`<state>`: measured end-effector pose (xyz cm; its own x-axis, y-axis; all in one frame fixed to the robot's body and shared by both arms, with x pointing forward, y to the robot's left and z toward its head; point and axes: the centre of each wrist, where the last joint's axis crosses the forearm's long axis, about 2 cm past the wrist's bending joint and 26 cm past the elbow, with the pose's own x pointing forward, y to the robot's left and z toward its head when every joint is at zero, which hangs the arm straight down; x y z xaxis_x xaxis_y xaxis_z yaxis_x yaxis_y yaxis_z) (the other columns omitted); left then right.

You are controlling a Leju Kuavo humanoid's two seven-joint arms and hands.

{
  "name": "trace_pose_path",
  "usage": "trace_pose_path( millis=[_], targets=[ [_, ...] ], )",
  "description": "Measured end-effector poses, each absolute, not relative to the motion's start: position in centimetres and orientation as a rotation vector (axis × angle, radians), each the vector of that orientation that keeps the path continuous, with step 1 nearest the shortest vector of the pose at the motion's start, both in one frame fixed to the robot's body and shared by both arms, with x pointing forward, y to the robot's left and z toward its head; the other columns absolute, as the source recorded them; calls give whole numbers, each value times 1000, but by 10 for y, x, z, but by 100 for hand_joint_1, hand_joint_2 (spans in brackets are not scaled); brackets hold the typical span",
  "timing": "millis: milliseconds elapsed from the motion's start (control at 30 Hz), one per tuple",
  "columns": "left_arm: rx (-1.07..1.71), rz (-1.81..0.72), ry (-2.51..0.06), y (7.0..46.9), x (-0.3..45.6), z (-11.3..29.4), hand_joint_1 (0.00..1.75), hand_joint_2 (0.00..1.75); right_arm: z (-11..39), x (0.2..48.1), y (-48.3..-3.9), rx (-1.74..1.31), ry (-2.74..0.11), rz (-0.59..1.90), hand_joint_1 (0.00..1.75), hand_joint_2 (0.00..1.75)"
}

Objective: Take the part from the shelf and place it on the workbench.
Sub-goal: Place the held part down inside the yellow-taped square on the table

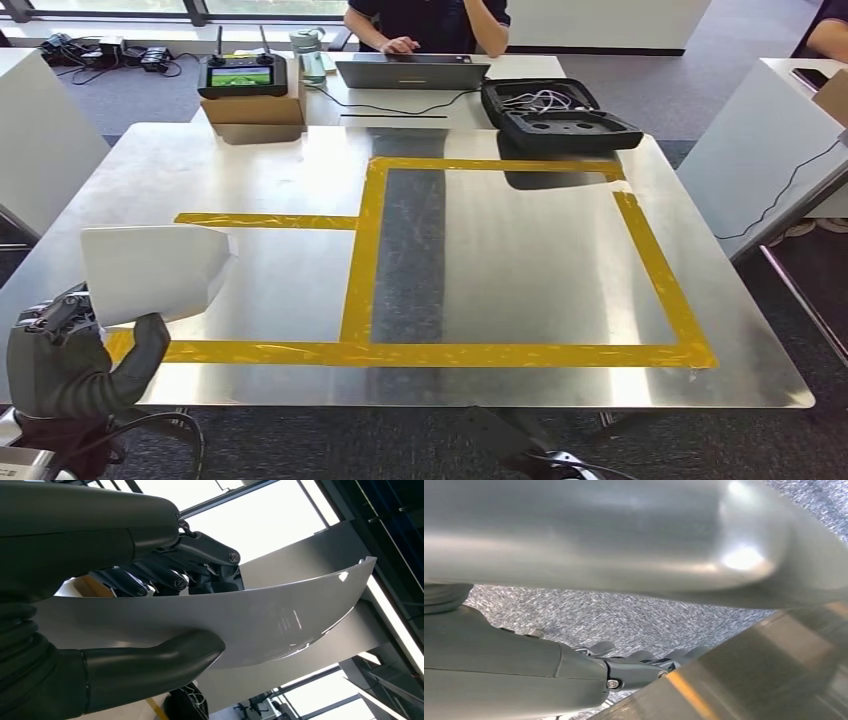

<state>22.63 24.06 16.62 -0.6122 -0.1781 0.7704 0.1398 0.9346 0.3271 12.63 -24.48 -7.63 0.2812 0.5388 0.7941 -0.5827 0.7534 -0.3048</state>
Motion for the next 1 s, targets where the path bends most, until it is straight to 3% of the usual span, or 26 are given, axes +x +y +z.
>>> trace_pose_path(
  millis=[600,1000],
  targets=[
    [100,-394,-2167,245,228,165,175,175,-76,127,-244,39,-1047,751,0,0],
    [363,-402,-2002,266,245,166,175,175,-76,127,-241,47,-1054,749,0,0]
  ],
)
